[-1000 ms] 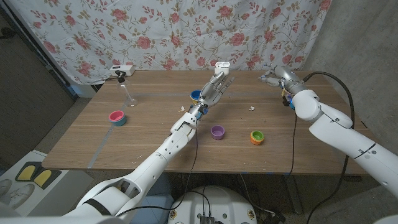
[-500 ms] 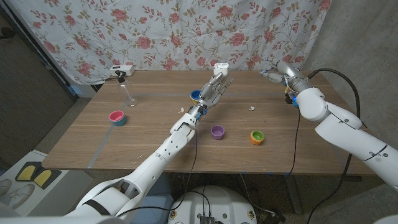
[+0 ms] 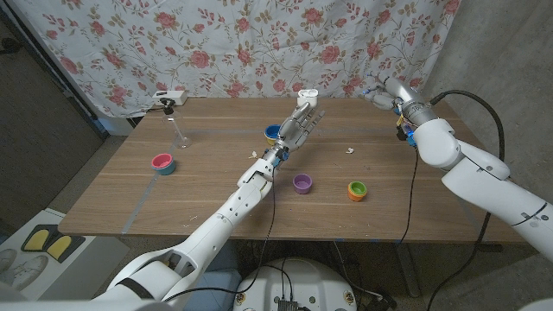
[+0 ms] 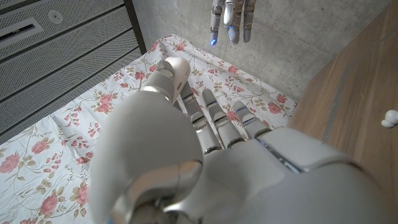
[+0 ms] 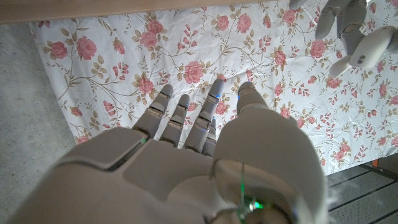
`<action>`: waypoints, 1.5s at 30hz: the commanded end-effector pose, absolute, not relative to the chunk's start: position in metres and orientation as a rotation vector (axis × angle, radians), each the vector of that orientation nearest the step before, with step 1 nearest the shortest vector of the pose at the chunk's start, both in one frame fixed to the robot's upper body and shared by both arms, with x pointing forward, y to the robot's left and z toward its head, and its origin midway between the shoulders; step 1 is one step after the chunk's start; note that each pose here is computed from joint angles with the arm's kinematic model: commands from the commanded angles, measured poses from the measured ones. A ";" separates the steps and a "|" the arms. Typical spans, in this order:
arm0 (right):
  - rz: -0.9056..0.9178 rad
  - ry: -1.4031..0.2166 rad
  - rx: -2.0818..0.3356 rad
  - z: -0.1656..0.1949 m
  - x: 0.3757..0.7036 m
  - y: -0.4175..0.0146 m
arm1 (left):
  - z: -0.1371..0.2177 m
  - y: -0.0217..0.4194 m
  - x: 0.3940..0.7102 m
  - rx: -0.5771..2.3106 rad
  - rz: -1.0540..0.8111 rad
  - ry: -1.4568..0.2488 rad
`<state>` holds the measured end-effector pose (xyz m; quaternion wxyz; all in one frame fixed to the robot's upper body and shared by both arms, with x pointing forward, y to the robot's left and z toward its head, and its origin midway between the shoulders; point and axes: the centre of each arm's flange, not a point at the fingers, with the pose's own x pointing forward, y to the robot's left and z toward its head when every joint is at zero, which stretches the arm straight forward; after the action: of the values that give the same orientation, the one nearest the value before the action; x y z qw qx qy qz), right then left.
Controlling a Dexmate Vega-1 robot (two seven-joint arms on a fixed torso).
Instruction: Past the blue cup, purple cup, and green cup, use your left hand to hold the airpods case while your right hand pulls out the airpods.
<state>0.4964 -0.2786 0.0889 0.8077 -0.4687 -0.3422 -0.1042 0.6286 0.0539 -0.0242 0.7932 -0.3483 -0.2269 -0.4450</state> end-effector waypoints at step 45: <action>-0.058 -0.917 -0.972 0.111 0.454 -0.233 | -0.033 0.047 0.636 -0.727 -0.869 -0.500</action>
<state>0.4601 -0.2407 0.1085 0.7885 -0.4511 -0.4160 -0.0399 0.6337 0.0464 -0.0326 0.8099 -0.3457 -0.2306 -0.4140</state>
